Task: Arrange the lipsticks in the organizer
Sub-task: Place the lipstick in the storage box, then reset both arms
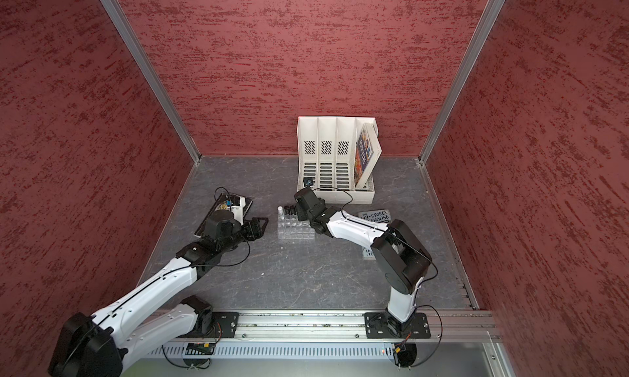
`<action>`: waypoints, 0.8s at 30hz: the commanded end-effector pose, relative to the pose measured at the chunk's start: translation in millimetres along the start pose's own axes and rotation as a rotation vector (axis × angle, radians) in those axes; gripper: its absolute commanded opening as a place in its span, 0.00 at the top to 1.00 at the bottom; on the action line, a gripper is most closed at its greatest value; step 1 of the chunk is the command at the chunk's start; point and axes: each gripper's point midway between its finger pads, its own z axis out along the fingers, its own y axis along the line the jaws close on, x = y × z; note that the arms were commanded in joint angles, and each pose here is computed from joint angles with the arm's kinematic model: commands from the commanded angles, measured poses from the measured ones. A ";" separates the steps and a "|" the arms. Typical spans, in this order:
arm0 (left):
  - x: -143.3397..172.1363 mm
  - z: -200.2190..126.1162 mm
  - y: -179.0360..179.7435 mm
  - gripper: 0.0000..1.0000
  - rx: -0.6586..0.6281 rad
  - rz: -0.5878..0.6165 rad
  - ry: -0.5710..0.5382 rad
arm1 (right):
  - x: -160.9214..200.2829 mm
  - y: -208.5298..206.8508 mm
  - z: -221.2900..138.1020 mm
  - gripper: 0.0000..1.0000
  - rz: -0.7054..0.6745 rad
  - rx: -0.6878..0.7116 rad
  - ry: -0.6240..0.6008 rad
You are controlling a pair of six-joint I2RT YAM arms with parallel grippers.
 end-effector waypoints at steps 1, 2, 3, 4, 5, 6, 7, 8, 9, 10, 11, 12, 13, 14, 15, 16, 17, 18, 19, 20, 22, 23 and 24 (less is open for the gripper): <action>-9.0 -10.2 4.1 0.26 -0.035 0.037 -0.030 | -20.3 -5.3 -32.2 0.50 0.082 -0.034 -0.028; -11.7 -13.6 5.3 0.27 -0.047 0.047 -0.040 | -21.9 -10.1 -39.7 0.50 0.117 -0.050 -0.020; -14.3 -17.0 8.5 0.26 -0.069 0.056 -0.051 | -19.9 -16.5 -45.0 0.50 0.157 -0.063 -0.004; -17.6 -21.0 11.2 0.26 -0.089 0.064 -0.065 | -20.5 -24.6 -52.8 0.49 0.199 -0.077 0.001; -20.9 -25.0 13.7 0.25 -0.105 0.072 -0.085 | -19.7 -31.1 -59.9 0.48 0.240 -0.098 0.012; -23.1 -27.6 16.8 0.25 -0.120 0.076 -0.104 | -18.2 -38.0 -66.6 0.47 0.275 -0.115 0.030; -23.5 -28.7 19.8 0.24 -0.131 0.080 -0.119 | -19.8 -44.2 -75.3 0.46 0.299 -0.126 0.038; -24.9 -29.1 23.5 0.24 -0.146 0.081 -0.136 | -24.5 -49.6 -87.9 0.42 0.310 -0.137 0.035; -26.9 -29.0 26.4 0.23 -0.161 0.081 -0.151 | -28.7 -54.9 -98.4 0.39 0.309 -0.136 0.025; -30.4 -28.4 28.9 0.23 -0.177 0.079 -0.166 | -29.6 -62.3 -106.2 0.34 0.304 -0.121 0.024; -35.2 -27.9 30.0 0.22 -0.191 0.080 -0.179 | -34.4 -72.7 -115.6 0.29 0.304 -0.104 0.005; -40.0 -27.1 30.5 0.22 -0.202 0.087 -0.189 | -35.2 -85.3 -118.7 0.25 0.309 -0.076 -0.007; -45.3 -27.1 32.8 0.21 -0.226 0.102 -0.202 | -35.2 -97.4 -122.6 0.21 0.321 -0.057 -0.022; -48.3 -26.5 37.3 0.20 -0.258 0.123 -0.208 | -37.7 -111.9 -124.8 0.17 0.342 -0.038 -0.048; -50.6 -26.5 41.6 0.19 -0.289 0.149 -0.213 | -37.0 -128.1 -124.1 0.12 0.361 -0.009 -0.068; -53.4 -27.5 46.3 0.17 -0.322 0.180 -0.224 | -35.9 -147.0 -122.6 0.08 0.373 0.038 -0.096; -57.7 -29.6 52.6 0.15 -0.361 0.201 -0.247 | -35.5 -166.3 -121.8 0.05 0.375 0.095 -0.128; -62.4 -32.5 59.2 0.13 -0.397 0.218 -0.277 | -38.1 -187.4 -121.2 0.03 0.367 0.169 -0.180; -69.4 -36.5 67.4 0.11 -0.435 0.220 -0.321 | -35.9 -206.8 -120.7 0.02 0.346 0.251 -0.217; -77.7 -41.5 78.7 0.11 -0.479 0.207 -0.371 | -35.3 -224.7 -120.9 0.01 0.316 0.334 -0.261; -93.1 -54.9 106.0 0.11 -0.585 0.180 -0.461 | -39.9 -262.5 -125.3 0.02 0.269 0.516 -0.361; -95.6 -58.0 118.0 0.11 -0.626 0.174 -0.482 | -37.7 -273.9 -125.4 0.01 0.266 0.560 -0.367; -98.9 -62.4 130.0 0.11 -0.665 0.167 -0.512 | -33.9 -283.2 -123.6 0.02 0.257 0.599 -0.356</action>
